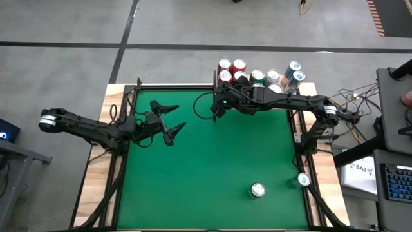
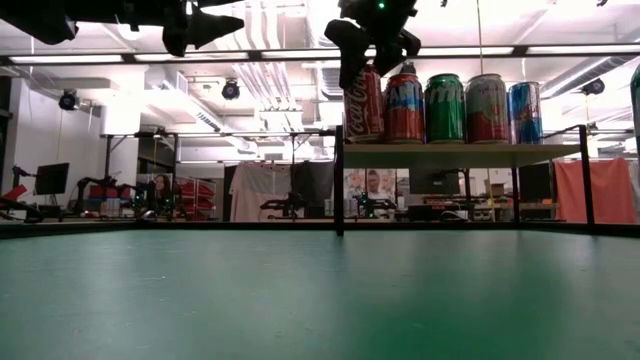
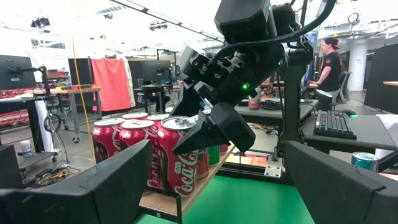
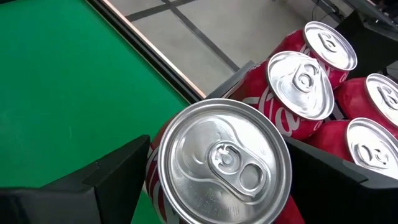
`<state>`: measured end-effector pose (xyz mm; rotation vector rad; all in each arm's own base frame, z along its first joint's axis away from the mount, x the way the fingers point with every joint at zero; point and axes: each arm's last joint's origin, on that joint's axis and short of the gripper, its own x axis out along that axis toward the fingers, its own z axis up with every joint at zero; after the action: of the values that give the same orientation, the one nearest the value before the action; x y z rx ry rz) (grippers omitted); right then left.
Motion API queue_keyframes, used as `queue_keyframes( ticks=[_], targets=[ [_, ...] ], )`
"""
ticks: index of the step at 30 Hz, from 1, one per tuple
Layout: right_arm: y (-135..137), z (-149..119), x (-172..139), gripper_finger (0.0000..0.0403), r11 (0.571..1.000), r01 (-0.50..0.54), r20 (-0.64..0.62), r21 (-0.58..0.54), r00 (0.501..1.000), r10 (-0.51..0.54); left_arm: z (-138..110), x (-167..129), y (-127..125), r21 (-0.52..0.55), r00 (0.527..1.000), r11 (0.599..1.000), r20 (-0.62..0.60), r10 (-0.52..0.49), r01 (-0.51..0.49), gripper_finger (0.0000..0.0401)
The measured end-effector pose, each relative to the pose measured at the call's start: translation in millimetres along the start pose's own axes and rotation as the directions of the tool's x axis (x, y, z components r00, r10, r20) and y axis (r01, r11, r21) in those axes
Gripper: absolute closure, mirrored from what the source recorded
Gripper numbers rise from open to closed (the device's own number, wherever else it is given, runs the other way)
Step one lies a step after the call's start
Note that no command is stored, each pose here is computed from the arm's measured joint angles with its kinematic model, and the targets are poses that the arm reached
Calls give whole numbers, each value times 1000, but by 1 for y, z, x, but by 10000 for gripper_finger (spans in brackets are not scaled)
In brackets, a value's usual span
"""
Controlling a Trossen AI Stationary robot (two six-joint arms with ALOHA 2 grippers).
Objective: Place canned beverage on shelf
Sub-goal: Put the red-white soda can on the shelf aligned with the other red-white soda cans
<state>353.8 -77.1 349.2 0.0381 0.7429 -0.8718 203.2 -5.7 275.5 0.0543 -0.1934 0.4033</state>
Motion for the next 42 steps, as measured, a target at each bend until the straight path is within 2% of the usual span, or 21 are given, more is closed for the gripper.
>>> queue_keyframes(
  ticks=[27,36,39,42],
  targets=[
    [-1,1,-1,74,1000,8,8,8,1000,-8,1,0,0,-3,1000,1000,6,1,-1,50],
    [-7,23,-22,74,1000,-19,85,6,996,19,1,0,0,-3,1000,1000,6,1,-1,50],
    [-7,32,-34,75,997,-77,115,-2,990,77,1,0,0,-3,1000,1000,6,1,-1,50],
    [-8,39,-46,83,971,-237,108,11,966,235,1,0,0,-3,1000,1000,6,1,-1,50]
  ],
)
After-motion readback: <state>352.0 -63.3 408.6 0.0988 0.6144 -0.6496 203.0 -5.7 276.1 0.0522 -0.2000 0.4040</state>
